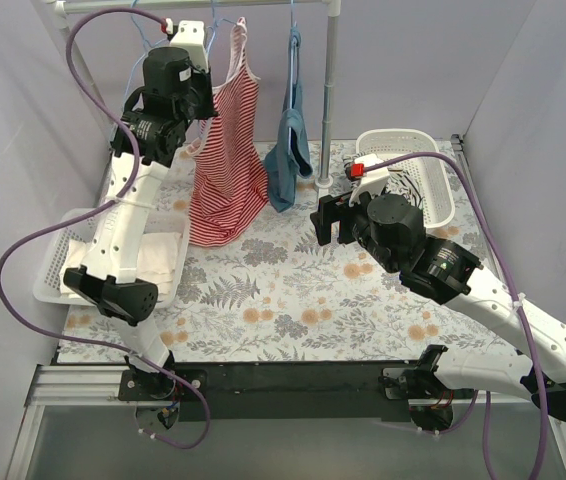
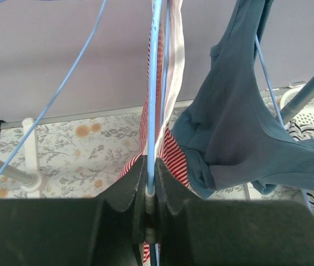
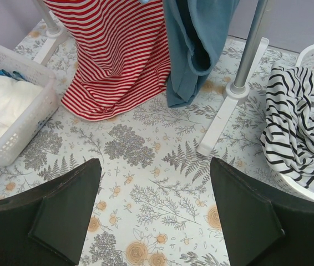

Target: Place the tank top on the hanger

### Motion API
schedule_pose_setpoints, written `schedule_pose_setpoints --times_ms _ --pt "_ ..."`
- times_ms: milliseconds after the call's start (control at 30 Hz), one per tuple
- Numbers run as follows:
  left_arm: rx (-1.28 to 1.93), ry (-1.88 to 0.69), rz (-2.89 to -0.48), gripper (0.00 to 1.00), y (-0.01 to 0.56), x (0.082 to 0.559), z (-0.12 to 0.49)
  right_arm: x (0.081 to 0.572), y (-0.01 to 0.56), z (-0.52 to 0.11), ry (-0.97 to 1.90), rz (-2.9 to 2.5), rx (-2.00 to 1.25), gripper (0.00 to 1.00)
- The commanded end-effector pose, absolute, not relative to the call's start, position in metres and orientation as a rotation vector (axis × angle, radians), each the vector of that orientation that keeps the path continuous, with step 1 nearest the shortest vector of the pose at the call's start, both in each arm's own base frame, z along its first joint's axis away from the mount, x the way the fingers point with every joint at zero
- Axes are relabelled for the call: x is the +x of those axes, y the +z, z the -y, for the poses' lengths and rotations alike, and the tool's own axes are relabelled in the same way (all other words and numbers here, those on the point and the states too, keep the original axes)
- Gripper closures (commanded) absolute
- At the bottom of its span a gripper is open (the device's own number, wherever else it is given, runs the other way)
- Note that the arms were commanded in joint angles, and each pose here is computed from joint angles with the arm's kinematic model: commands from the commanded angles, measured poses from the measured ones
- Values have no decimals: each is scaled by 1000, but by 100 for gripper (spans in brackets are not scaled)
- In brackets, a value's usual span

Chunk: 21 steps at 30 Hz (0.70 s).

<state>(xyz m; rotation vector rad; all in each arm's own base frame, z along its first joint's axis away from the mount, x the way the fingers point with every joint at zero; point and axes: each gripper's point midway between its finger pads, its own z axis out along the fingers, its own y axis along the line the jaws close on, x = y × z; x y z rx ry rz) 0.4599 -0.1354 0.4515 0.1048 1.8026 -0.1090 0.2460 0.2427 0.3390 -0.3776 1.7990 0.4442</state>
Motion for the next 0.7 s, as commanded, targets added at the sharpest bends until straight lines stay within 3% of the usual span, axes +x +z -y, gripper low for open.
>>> schedule_pose_setpoints --times_ms 0,433,500,600,667 --pt "102 -213 -1673 100 492 462 143 244 361 -240 488 -1757 -337 13" --pt "101 -318 -1754 100 451 472 162 238 356 -230 493 -1775 -314 13" --pt "98 -318 -1753 92 447 467 160 237 356 -229 496 -1772 -311 13" --pt "95 -307 -1754 90 445 464 156 235 356 -227 497 -1775 -304 13" --pt "95 -304 -1758 84 444 462 154 234 355 -227 505 -1778 -303 13"
